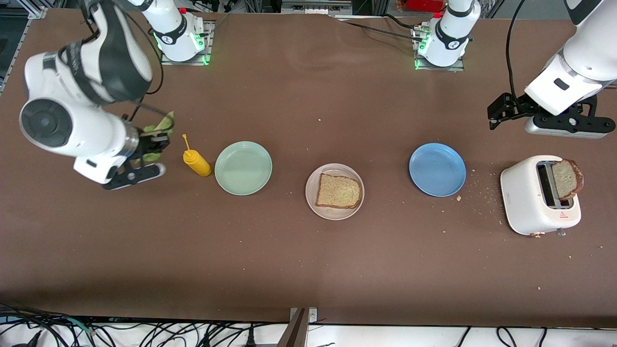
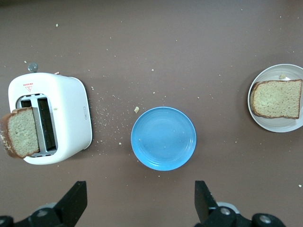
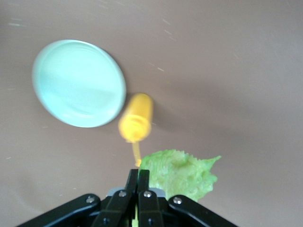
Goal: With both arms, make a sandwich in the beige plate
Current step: 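Carry the lettuce leaf with the right gripper over the bread slice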
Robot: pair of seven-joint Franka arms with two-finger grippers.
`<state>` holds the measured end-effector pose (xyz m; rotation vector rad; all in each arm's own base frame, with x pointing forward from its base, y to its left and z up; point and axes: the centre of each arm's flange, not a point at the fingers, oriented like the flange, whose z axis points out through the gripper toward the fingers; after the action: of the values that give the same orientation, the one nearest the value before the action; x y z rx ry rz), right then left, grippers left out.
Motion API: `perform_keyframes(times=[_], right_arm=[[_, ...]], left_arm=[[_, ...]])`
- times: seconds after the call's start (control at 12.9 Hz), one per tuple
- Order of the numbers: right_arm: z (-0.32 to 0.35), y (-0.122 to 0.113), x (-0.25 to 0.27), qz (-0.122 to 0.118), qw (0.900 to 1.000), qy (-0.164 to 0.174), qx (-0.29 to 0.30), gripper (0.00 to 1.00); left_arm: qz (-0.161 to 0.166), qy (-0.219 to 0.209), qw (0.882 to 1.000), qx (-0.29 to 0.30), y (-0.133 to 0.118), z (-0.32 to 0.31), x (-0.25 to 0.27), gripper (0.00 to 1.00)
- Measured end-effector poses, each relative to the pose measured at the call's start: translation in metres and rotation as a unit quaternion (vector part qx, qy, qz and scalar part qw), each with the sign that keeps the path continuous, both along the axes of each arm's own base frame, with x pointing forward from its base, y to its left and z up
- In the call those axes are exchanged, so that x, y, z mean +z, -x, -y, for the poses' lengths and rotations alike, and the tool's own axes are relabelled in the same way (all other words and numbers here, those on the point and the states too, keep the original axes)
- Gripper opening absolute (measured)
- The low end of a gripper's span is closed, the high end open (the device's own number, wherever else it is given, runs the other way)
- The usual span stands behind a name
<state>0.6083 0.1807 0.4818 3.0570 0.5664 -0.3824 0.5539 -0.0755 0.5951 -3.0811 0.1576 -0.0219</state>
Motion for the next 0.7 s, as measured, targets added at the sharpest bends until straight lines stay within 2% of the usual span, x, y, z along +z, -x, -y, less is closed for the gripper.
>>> perform_keyframes(times=[0.31,0.54,0.7], right_arm=[[-0.107,0.029,0.034,0.052,0.994,-0.041,0.083,0.02],[-0.193,0.054,0.021,0.091,0.985,-0.071,0.131,0.02],[-0.241,0.065,-0.003,0.11,0.981,-0.092,0.132,0.02]], left_arm=[[0.0,0.0,1.0,0.0,0.0,0.0,0.0,1.0],[0.0,0.0,1.0,0.0,0.0,0.0,0.0,1.0],[0.0,0.0,1.0,0.0,0.0,0.0,0.0,1.0]])
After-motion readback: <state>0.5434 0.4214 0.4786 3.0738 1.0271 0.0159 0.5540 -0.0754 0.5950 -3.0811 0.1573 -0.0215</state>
